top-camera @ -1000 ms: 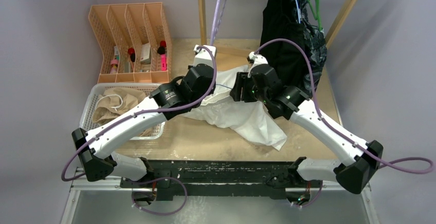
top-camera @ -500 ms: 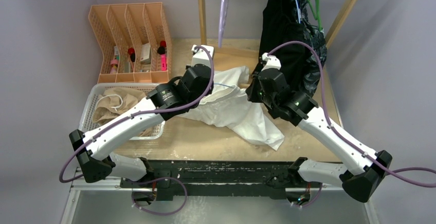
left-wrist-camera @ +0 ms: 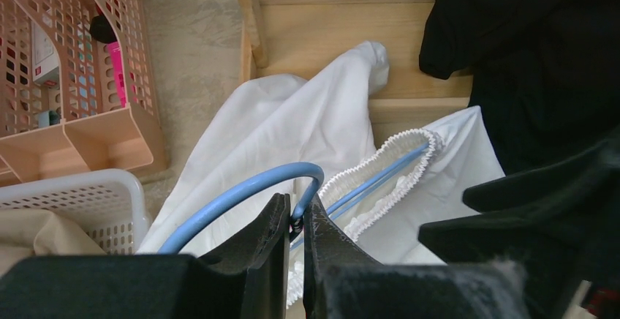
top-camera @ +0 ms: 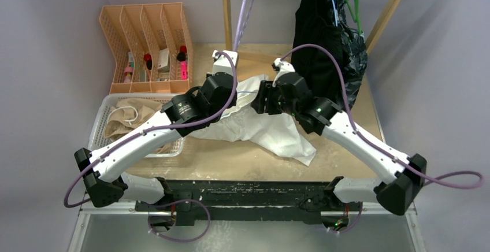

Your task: Remove the shorts from the hanger

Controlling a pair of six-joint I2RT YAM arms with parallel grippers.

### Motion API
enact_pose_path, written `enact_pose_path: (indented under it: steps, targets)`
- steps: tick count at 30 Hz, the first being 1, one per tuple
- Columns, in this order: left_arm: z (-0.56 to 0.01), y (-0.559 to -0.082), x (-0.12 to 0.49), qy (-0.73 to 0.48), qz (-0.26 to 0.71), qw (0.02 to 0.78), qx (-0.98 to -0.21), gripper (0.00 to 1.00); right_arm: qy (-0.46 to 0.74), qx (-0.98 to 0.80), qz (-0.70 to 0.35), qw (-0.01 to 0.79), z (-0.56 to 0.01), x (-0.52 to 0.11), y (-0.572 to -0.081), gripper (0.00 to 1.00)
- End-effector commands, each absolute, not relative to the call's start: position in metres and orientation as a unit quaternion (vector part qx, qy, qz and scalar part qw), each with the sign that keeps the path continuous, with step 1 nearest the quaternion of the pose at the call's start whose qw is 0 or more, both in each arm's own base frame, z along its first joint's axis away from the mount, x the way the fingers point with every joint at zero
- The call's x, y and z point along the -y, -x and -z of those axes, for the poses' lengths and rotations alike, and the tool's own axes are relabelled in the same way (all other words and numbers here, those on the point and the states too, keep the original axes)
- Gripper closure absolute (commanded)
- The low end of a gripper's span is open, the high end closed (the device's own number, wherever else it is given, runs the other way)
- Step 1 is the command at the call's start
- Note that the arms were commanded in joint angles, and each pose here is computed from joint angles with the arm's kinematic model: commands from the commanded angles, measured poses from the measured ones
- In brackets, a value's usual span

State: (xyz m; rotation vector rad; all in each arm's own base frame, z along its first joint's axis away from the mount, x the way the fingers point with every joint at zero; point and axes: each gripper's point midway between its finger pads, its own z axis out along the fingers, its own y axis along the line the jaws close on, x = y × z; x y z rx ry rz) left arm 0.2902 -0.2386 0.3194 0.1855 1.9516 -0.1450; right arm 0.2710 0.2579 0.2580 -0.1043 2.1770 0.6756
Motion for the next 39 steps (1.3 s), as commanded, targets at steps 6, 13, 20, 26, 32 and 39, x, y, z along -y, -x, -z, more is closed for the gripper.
enact_pose_path:
  steps: [6,13,20,26,32,39]
  targets:
    - [-0.343,-0.288,0.236,-0.07,0.083,0.576,-0.81,1.0,-0.012,-0.861,-0.219,0.459,-0.263,-0.258,-0.308,0.37]
    - [-0.347,-0.284,0.236,-0.081,0.091,0.575,-0.809,1.0,-0.038,-0.828,-0.283,0.482,-0.288,-0.27,-0.309,0.36]
    - [-0.353,-0.28,0.235,-0.083,0.104,0.576,-0.807,1.0,-0.056,-0.865,-0.212,0.452,-0.252,-0.259,-0.317,0.42]
    - [-0.355,-0.278,0.231,-0.084,0.1,0.578,-0.806,1.0,-0.056,-0.867,-0.188,0.458,-0.238,-0.249,-0.317,0.58]
    - [-0.359,-0.273,0.217,-0.088,0.083,0.58,-0.806,1.0,-0.077,-0.866,-0.135,0.475,-0.239,-0.225,-0.321,0.92]
    - [-0.349,-0.261,0.202,-0.142,0.047,0.559,-0.816,1.0,-0.083,-0.856,-0.11,0.498,-0.265,-0.204,-0.316,0.95]
